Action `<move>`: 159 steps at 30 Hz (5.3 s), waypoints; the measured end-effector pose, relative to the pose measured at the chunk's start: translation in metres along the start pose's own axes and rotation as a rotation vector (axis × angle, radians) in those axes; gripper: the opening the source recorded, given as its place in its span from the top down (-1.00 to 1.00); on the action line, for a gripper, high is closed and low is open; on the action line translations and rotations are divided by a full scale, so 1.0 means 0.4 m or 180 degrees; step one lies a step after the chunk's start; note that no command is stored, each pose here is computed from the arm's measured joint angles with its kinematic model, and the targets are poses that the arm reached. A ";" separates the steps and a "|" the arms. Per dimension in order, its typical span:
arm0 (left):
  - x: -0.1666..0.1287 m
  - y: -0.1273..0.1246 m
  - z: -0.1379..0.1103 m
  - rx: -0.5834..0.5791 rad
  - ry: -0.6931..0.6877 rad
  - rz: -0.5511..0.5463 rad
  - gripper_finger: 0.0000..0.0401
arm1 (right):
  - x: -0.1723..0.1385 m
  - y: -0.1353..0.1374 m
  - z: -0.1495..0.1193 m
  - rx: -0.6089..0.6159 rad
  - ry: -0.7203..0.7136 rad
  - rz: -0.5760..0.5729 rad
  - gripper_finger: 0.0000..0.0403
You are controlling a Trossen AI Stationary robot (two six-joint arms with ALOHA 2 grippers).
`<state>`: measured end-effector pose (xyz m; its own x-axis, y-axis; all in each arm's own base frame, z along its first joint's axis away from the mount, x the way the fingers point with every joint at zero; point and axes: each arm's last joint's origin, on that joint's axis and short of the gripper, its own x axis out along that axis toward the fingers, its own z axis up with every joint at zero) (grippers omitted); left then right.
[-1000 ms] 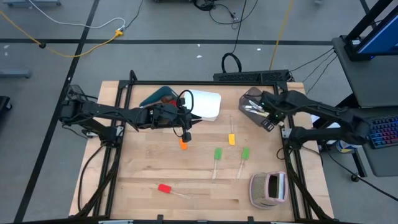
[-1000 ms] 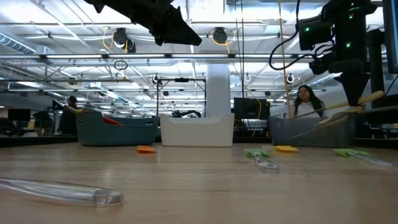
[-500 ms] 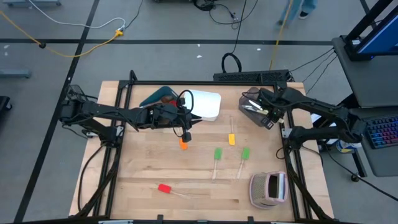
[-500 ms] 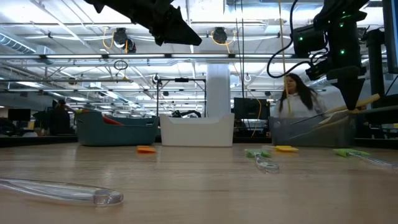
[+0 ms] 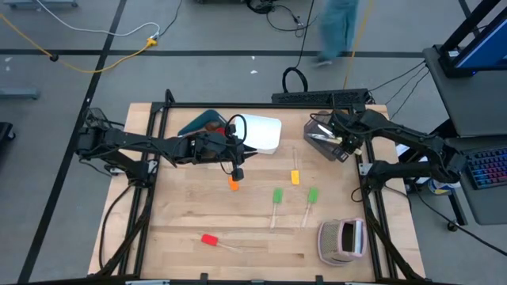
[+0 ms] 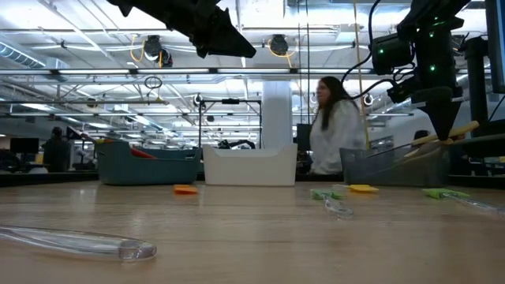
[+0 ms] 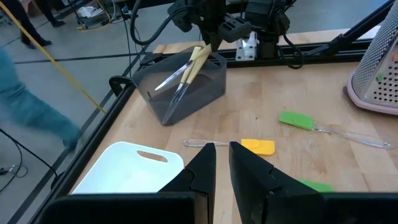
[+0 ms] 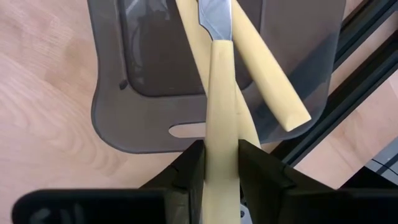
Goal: Pick & Place Kitchen Items
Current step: Put the yellow knife into the black bin, then put the red spatula into the white bin
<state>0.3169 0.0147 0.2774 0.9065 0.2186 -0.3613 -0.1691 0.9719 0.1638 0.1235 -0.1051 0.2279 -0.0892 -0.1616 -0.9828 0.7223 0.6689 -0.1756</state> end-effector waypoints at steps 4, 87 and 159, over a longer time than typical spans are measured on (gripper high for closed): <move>0.000 0.000 0.000 0.0000 -0.0001 0.0000 0.76 | 0.000 0.000 0.001 -0.0009 -0.0007 0.0001 0.59; -0.039 -0.145 -0.135 -0.0834 0.1827 -0.0485 0.76 | -0.179 0.067 -0.008 -0.0468 -0.2728 0.0646 0.23; -0.120 -0.486 -0.334 -0.0141 0.3280 -0.1564 0.95 | -0.029 0.261 -0.008 -0.1237 -0.3826 0.2286 0.23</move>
<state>0.2547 -0.1732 0.1401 0.1334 -0.2384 -0.9620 0.0841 0.9699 -0.2287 0.1980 -0.0311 0.2209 0.9628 -0.0816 -0.2577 0.1177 0.9848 0.1281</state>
